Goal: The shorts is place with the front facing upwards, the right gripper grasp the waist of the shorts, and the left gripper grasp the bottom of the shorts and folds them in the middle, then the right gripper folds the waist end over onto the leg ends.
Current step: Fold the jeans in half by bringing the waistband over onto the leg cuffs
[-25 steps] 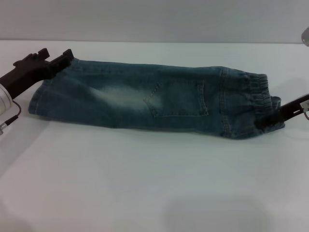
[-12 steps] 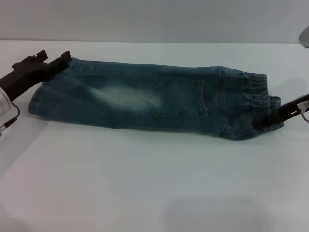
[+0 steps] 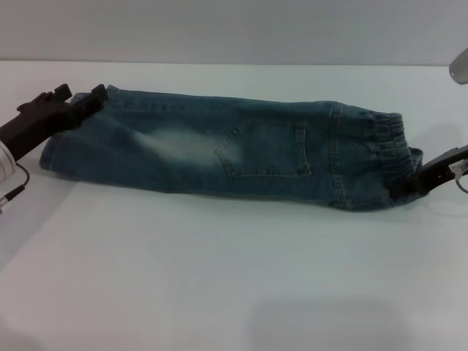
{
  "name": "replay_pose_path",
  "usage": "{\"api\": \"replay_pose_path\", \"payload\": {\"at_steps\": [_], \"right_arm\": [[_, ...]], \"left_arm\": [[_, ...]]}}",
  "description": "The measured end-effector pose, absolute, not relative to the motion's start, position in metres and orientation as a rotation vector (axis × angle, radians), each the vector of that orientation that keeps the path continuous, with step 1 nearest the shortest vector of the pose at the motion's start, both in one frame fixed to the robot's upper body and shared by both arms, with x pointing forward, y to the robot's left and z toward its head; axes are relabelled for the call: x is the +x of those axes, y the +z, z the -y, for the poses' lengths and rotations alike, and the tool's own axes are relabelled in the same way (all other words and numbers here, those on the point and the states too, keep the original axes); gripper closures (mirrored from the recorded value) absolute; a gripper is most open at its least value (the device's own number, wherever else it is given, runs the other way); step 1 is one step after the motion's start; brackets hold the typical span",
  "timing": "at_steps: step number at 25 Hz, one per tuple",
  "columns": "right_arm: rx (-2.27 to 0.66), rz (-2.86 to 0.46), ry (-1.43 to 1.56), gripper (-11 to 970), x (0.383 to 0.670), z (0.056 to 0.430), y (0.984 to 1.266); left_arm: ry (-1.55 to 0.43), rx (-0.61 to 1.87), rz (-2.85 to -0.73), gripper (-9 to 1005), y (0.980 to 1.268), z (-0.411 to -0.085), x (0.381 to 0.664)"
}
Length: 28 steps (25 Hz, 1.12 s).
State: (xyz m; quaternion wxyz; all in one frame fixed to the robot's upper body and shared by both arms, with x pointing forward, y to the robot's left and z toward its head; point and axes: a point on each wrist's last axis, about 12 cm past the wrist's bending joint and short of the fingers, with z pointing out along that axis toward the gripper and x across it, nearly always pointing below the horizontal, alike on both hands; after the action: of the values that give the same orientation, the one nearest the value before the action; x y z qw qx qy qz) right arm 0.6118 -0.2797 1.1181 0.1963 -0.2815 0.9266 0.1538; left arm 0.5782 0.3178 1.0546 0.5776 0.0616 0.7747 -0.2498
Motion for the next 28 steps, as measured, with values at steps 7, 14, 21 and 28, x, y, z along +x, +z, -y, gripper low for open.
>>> {"api": "replay_pose_path", "payload": {"at_steps": [7, 14, 21, 28], "right_arm": [[-0.780, -2.595, 0.425, 729, 0.610, 0.282, 1.118], [-0.782, -2.557, 0.462, 899, 0.605, 0.286, 1.128], [-0.843, -2.477, 0.520, 928, 0.588, 0.291, 1.173], [-0.910, -2.453, 0.510, 928, 0.573, 0.289, 1.209]], "left_arm": [[-0.592, 0.146, -1.809, 174, 1.054, -0.318, 0.577], [-0.606, 0.155, -1.800, 174, 1.055, -0.316, 0.576], [-0.638, 0.208, -1.785, 174, 1.054, -0.303, 0.576], [-0.683, 0.321, -1.779, 174, 1.053, -0.274, 0.583]]}}
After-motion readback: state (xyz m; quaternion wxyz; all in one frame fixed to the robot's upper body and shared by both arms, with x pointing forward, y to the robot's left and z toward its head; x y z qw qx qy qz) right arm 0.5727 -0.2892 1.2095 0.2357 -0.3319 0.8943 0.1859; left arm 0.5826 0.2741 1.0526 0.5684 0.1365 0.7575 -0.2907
